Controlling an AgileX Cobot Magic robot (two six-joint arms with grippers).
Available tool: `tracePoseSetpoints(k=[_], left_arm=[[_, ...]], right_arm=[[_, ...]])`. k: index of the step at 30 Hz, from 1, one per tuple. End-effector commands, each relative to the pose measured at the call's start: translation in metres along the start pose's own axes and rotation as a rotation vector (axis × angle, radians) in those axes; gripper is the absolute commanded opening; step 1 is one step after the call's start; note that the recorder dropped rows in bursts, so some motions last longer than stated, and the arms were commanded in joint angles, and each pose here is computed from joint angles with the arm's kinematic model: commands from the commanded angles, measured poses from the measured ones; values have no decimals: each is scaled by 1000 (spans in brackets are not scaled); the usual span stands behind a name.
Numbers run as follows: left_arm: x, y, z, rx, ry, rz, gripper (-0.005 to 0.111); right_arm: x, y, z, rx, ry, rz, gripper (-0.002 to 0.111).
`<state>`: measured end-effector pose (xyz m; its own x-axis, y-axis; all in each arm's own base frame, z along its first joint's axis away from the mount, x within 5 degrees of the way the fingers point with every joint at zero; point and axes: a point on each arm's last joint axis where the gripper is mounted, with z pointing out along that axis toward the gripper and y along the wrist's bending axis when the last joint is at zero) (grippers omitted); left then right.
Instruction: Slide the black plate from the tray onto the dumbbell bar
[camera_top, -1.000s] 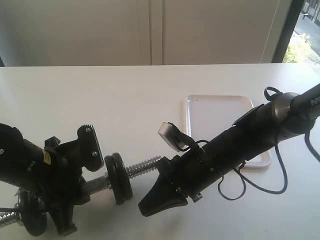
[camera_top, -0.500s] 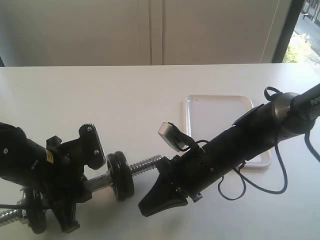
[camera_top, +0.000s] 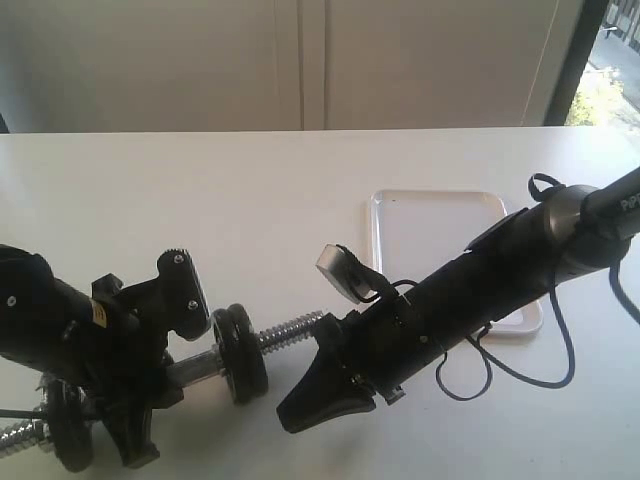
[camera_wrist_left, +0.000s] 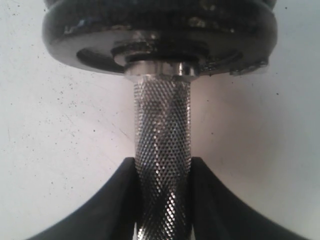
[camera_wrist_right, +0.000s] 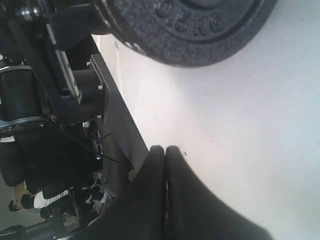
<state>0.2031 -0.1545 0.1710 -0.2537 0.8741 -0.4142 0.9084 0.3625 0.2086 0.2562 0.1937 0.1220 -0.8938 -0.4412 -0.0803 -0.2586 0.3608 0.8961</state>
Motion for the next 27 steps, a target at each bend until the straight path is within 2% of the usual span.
tracePoseSetpoints(k=[1, 8, 10, 12, 14, 17, 27], left_arm=[[-16, 9, -13, -70, -103, -26, 0], [-15, 8, -13, -65, -98, -25, 2], [-15, 8, -13, -63, -97, -27, 13], [-15, 8, -13, -63, -97, -27, 32], [-15, 8, -13, -61, -96, -29, 43], [-14, 7, -13, -51, -85, -29, 53], [-11, 5, -7, -23, -52, -78, 57]], right_arm=[[-2, 3, -3, -7, -6, -16, 0], [-2, 3, -3, -7, -6, -16, 0], [-2, 3, -3, -7, -6, -16, 0], [-2, 3, -3, -7, -6, -16, 0], [-2, 3, -3, -7, -6, -16, 0], [-2, 3, -3, -7, -6, -16, 0], [-2, 3, -3, -7, -6, -16, 0]])
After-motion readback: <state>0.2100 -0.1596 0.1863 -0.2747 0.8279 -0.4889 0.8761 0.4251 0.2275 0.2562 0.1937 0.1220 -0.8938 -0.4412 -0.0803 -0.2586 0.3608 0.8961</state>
